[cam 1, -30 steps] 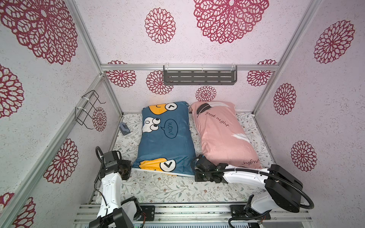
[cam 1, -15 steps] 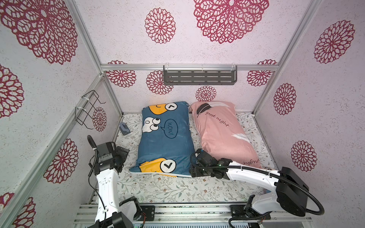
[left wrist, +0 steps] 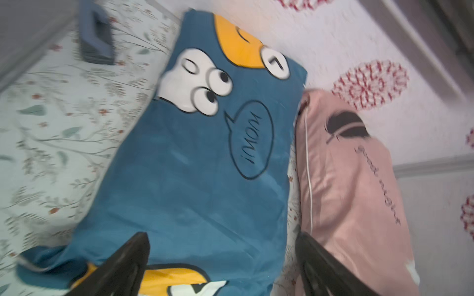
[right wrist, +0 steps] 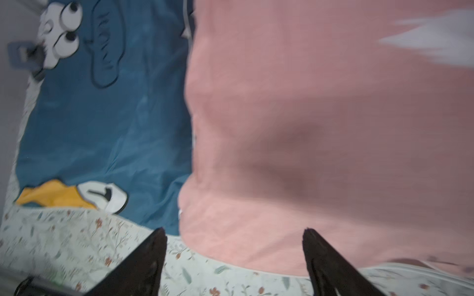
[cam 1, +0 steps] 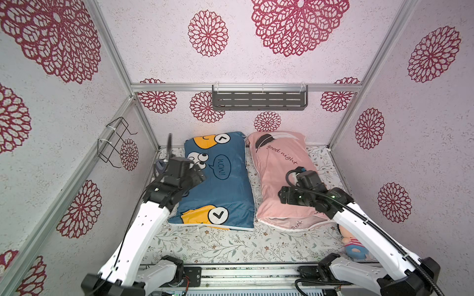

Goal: Zip up pillowcases
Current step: Adjust the pillowcase at the center of the board.

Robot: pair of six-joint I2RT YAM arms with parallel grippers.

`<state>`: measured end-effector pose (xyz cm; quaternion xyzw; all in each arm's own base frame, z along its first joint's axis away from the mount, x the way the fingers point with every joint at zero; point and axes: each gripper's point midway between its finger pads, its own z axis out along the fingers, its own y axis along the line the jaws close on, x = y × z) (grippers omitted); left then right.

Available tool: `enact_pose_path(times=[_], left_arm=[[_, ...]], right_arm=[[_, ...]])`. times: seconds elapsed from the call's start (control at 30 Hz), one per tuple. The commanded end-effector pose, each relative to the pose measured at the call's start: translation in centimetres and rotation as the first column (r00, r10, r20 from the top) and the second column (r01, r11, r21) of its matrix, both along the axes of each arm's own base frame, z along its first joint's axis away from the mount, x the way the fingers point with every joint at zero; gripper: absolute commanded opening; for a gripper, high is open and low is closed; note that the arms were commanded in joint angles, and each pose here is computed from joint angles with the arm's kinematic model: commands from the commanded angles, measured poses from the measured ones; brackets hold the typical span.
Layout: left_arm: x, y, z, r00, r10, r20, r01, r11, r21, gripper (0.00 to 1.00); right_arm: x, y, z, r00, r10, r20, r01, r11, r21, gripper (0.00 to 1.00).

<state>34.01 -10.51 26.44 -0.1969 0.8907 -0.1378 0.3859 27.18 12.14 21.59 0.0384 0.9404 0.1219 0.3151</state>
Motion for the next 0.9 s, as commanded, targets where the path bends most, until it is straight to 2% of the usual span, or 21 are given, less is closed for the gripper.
enact_pose_path(times=[0.0, 0.1, 0.2, 0.3, 0.4, 0.47, 0.53, 0.67, 0.73, 0.87], left_arm=[[2.3, -7.8, 0.1, 0.986, -0.165, 0.031, 0.164, 0.986, 0.040, 0.90], [3.4, -17.0, 0.0, 0.933, -0.357, 0.033, 0.357, 0.934, 0.008, 0.89], [3.2, -24.9, -1.1, 0.867, -0.498, 0.013, 0.498, 0.867, -0.027, 0.86], [2.3, -30.7, -2.8, 0.805, -0.593, -0.010, 0.592, 0.804, -0.055, 0.83], [1.5, -34.9, -6.8, 0.752, -0.655, -0.078, 0.643, 0.754, -0.131, 0.80], [1.2, -36.6, -9.0, 0.735, -0.670, -0.107, 0.649, 0.740, -0.178, 0.79], [1.4, -37.4, -11.3, 0.734, -0.665, -0.137, 0.636, 0.744, -0.204, 0.77], [4.0, -36.9, -16.3, 0.781, -0.585, -0.218, 0.554, 0.811, -0.189, 0.72], [4.7, -37.0, -16.9, 0.783, -0.577, -0.232, 0.533, 0.815, -0.228, 0.72], [5.1, -36.2, -14.6, 0.811, -0.555, -0.188, 0.520, 0.829, -0.204, 0.74]], right_arm=[[-0.1, -6.2, 0.3, 0.993, -0.119, 0.002, 0.118, 0.980, -0.161, 0.86], [1.0, -11.4, -1.0, 0.963, -0.271, -0.006, 0.264, 0.941, -0.213, 0.86], [1.8, -15.3, -3.2, 0.928, -0.373, -0.028, 0.360, 0.911, -0.200, 0.86], [2.2, -17.8, -4.9, 0.900, -0.433, -0.042, 0.424, 0.895, -0.141, 0.86], [2.5, -17.6, -7.2, 0.905, -0.411, -0.107, 0.406, 0.912, -0.067, 0.86], [2.7, -16.5, -8.5, 0.917, -0.375, -0.137, 0.376, 0.926, -0.018, 0.86], [2.7, -15.5, -9.7, 0.923, -0.345, -0.167, 0.355, 0.934, 0.030, 0.86], [3.0, -13.1, -11.2, 0.942, -0.272, -0.200, 0.304, 0.940, 0.155, 0.85], [3.0, -11.5, -11.4, 0.952, -0.221, -0.210, 0.265, 0.942, 0.207, 0.85], [3.2, -7.2, -11.2, 0.973, -0.096, -0.211, 0.159, 0.938, 0.308, 0.85]])
